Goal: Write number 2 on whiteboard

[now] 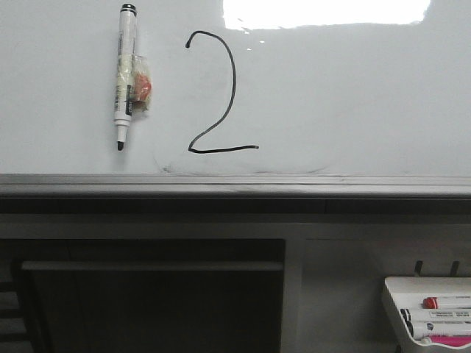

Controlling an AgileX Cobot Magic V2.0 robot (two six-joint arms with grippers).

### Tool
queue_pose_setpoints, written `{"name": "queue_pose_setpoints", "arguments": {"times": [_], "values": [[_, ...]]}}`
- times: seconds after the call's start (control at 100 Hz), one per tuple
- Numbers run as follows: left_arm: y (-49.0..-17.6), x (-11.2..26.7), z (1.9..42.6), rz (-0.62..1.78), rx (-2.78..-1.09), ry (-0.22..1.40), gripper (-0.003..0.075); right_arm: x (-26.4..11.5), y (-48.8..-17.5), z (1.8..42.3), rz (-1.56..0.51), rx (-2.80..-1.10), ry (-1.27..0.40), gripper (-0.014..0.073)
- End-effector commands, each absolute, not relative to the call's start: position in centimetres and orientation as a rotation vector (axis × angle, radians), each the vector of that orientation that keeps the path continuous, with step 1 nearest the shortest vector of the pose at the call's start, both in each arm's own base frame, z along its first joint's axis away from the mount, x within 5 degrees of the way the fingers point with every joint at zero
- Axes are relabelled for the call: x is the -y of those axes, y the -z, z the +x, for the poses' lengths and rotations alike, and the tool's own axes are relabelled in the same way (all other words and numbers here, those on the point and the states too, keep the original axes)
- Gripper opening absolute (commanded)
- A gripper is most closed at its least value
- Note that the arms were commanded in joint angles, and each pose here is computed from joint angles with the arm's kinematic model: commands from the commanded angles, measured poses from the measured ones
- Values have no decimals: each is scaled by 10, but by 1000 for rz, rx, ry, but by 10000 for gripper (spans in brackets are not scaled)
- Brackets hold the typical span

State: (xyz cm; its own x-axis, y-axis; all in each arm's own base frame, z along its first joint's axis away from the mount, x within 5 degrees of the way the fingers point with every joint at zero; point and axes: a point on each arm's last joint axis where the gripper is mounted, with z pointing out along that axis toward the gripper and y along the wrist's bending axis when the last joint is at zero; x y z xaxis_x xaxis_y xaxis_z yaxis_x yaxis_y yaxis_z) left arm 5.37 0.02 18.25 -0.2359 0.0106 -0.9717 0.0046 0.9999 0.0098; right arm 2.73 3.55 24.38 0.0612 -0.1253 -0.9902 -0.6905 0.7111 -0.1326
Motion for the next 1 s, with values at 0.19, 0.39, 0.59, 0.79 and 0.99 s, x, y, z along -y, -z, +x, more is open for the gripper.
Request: {"name": "queue_pose_setpoints", "arguments": {"times": [0.19,0.39,0.59,0.79,0.99], "values": [[-181,0,54,9,-1748,-2,-20,-33,-258,29,-644,-1411,-484,-57],[-181,0,54,9,-1748,-2,-19,-23,-257,37,-476,-1471,-382,-57],[-181,0,54,9,-1748,-2,-19,-15,-236,47,-334,-1555,-190,-57],[-181,0,54,9,-1748,-2,-19,-3,-211,54,-130,-1637,11,-57],[-181,0,54,9,-1748,-2,-20,6,-185,54,2,-1692,126,-57]]}}
